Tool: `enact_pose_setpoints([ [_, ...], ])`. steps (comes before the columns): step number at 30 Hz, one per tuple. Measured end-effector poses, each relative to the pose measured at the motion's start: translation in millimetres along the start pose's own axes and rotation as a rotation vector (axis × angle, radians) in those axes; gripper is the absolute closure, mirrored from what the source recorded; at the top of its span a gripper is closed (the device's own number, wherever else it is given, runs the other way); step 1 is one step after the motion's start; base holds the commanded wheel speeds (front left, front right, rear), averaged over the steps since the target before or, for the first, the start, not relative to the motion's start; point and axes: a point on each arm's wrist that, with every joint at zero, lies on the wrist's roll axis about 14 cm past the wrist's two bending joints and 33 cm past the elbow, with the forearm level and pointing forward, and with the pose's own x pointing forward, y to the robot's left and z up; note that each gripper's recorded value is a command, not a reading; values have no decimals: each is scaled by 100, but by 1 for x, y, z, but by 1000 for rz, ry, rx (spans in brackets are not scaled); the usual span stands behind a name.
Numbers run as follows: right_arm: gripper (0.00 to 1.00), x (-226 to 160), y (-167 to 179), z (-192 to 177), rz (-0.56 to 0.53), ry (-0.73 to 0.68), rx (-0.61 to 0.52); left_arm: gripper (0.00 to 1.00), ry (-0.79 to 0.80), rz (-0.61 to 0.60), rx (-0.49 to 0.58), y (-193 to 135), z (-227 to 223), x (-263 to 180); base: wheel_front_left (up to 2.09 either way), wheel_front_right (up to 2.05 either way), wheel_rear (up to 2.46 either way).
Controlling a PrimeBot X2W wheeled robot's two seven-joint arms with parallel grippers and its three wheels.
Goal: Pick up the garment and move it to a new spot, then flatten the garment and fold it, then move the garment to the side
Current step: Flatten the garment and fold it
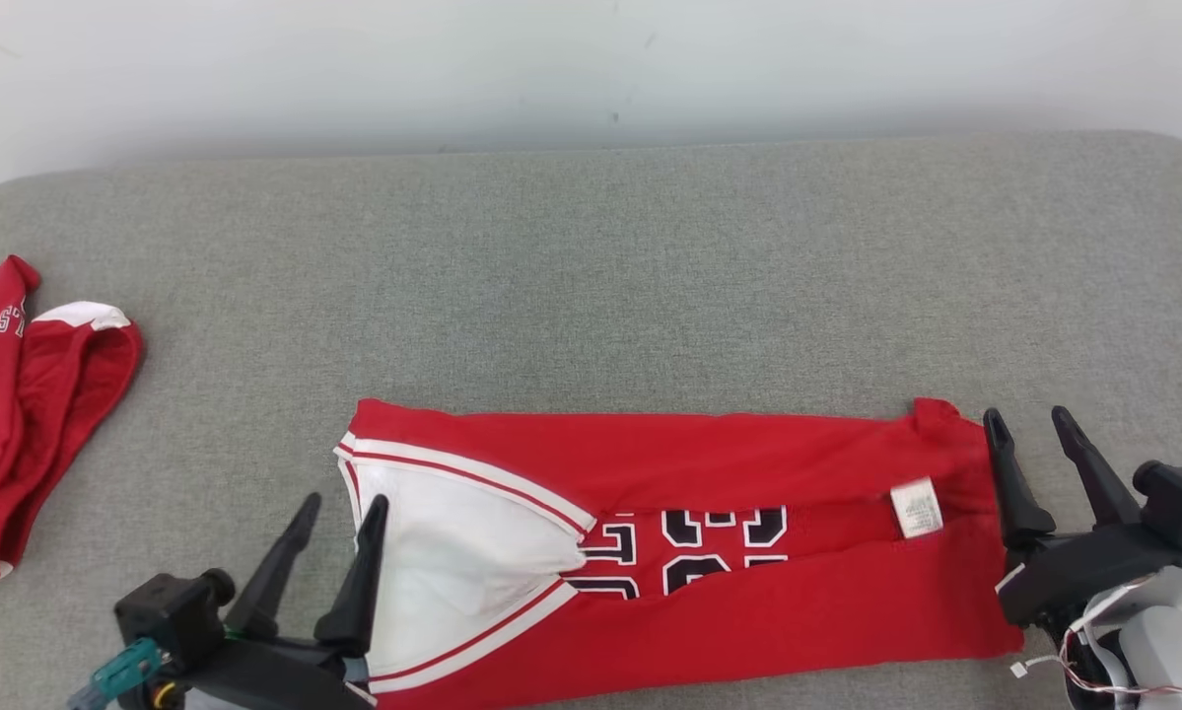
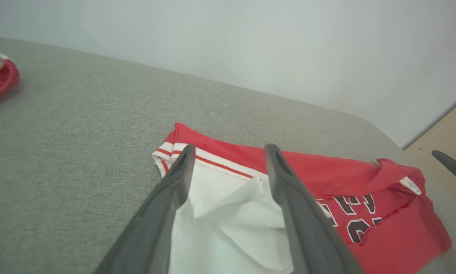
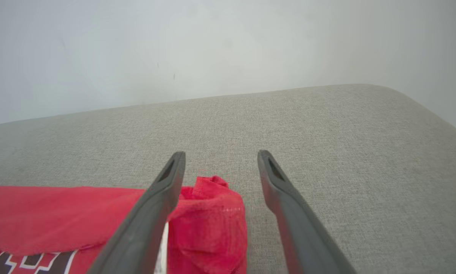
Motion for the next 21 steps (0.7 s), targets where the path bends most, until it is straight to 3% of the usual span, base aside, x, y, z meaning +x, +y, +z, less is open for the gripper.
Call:
enact_pose_setpoints([
  [7, 0, -7, -2, 3, -8, -17, 15, 0, -144, 100, 89, 21, 35, -7, 0, 0, 0],
  [13, 0, -10, -5, -17, -29, 59, 27, 0, -250, 191, 175, 35, 60, -24, 0, 0, 0],
  [21, 0, -8, -5, -43, -63, 166, 77, 0, -267, 269, 282, 46, 61, -44, 0, 0, 0],
])
